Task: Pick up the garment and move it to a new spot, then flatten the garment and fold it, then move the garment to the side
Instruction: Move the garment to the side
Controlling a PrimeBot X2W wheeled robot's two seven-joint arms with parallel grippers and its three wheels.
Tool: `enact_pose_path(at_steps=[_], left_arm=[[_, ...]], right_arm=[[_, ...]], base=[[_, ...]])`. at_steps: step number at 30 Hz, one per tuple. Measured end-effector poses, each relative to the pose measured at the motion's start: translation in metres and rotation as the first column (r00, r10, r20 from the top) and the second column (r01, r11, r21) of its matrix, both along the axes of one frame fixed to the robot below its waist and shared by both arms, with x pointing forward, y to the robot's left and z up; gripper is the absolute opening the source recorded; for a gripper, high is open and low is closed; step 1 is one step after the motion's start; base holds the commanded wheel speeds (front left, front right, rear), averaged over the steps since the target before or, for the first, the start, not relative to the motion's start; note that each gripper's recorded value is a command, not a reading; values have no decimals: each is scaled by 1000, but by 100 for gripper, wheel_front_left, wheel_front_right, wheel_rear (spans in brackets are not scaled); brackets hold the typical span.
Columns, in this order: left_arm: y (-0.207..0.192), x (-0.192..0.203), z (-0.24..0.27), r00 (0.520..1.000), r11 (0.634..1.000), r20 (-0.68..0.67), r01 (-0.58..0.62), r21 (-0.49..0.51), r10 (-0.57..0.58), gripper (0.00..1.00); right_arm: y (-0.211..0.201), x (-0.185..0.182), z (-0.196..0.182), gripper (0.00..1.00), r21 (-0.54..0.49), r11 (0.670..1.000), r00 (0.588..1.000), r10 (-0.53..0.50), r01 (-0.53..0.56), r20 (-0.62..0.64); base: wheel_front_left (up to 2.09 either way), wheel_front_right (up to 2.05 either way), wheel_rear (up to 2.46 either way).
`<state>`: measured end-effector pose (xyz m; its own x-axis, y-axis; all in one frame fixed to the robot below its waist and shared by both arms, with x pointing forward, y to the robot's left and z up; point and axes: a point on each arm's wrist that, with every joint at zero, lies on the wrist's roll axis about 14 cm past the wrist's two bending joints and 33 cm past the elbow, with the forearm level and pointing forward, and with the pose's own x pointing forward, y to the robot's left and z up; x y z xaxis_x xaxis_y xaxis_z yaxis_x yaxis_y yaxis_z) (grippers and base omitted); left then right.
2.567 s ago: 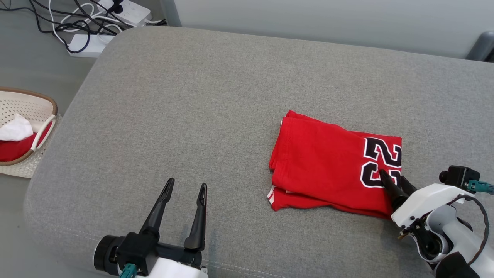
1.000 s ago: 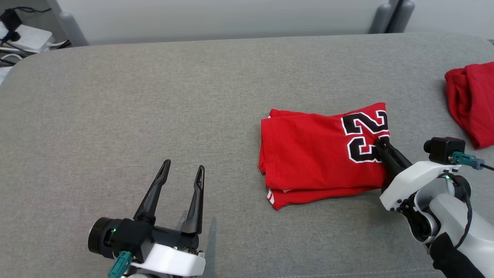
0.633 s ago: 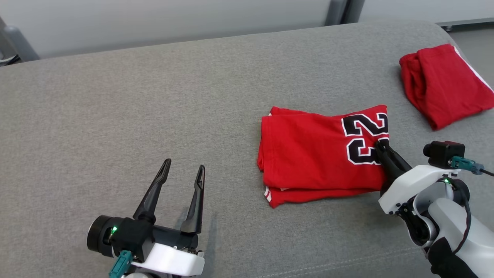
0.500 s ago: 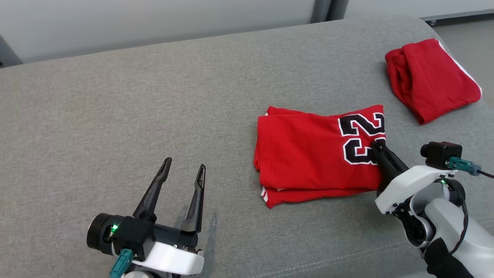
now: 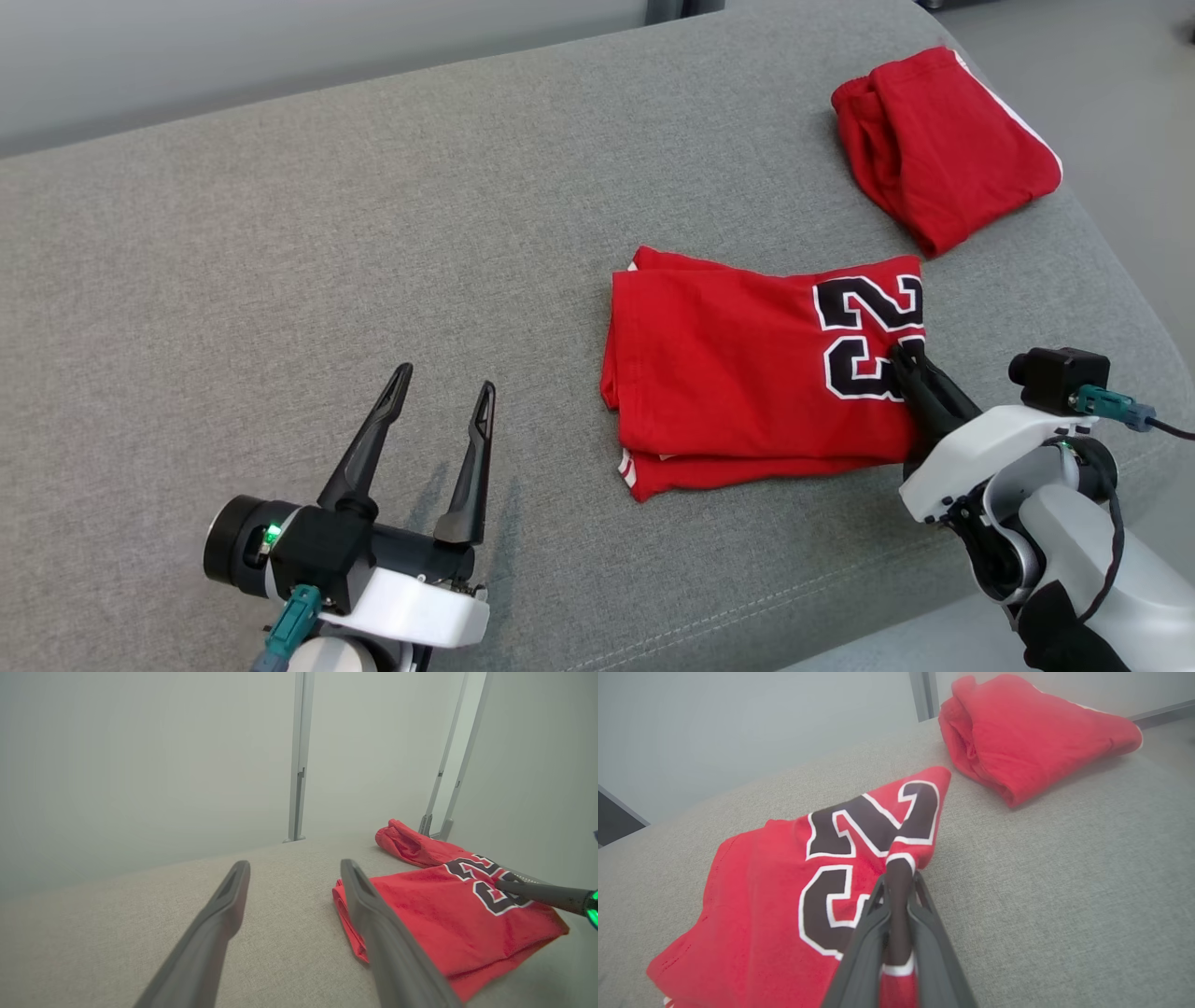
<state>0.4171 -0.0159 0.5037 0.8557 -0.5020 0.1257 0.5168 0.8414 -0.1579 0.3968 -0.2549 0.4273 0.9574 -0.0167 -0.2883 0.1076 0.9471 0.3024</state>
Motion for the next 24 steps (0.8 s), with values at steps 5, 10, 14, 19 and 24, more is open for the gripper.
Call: enact_pose_path(at_steps=[5, 10, 14, 19, 24], left_arm=[[-5, 7, -3, 1000, 1000, -3, 14, -6, -14, 100], [-5, 8, -12, 1000, 1000, -18, 19, 6, -18, 100], [-2, 15, -17, 1000, 1000, -22, 12, 10, -11, 100], [1, 24, -26, 1000, 1000, -28, 4, 18, -3, 100], [4, 36, -37, 999, 1000, -47, -12, 13, 13, 100]], right_arm=[[0, 9, 3, 0, -36, 999, 1000, 20, -20, 10], [-9, 31, 22, 0, -99, 995, 998, 36, -30, 57], [-17, 52, 38, 0, -159, 986, 994, 53, -38, 93], [-34, 80, 58, 0, -224, 974, 989, 58, -26, 139], [-56, 105, 71, 0, -270, 963, 985, 36, 11, 167]], base=[[0, 0, 0], [0, 0, 0], [0, 0, 0], [0, 0, 0], [0, 0, 0]])
